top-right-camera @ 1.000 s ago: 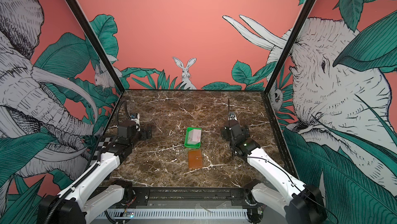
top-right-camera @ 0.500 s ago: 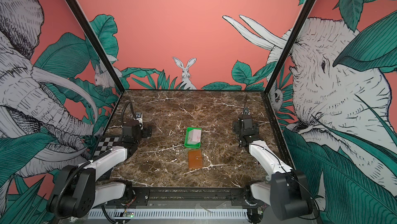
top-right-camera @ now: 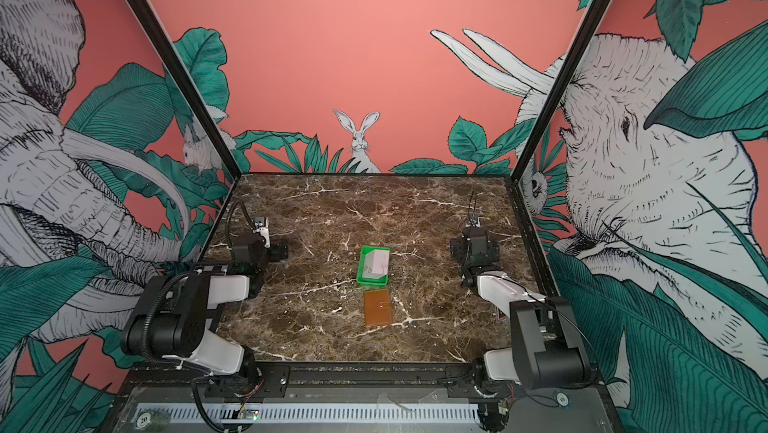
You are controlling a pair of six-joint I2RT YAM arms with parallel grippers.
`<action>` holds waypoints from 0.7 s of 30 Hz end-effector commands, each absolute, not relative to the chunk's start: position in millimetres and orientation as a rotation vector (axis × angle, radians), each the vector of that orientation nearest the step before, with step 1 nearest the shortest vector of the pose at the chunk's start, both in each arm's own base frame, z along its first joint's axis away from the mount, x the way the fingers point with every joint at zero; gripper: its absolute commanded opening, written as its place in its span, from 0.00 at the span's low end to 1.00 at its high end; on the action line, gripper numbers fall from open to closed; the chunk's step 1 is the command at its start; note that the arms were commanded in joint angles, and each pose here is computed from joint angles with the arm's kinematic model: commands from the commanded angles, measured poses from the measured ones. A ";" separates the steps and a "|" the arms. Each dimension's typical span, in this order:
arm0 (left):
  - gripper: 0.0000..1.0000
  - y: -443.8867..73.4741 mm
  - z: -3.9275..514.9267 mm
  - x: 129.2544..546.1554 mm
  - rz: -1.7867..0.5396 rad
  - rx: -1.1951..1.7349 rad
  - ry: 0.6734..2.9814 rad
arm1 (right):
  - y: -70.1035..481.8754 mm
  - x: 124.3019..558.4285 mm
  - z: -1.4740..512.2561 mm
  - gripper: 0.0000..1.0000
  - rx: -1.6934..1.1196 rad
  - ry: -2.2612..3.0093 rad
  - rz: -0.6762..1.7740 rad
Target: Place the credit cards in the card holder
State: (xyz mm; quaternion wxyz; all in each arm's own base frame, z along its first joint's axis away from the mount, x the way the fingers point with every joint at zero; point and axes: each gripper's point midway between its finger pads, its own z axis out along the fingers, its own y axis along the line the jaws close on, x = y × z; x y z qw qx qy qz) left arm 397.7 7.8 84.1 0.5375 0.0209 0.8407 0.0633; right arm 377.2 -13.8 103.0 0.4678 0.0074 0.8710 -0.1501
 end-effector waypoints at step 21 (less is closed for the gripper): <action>0.99 -2.4 95.9 401.2 0.105 0.103 1.912 | -19.7 394.6 93.0 0.98 0.032 1.938 -0.208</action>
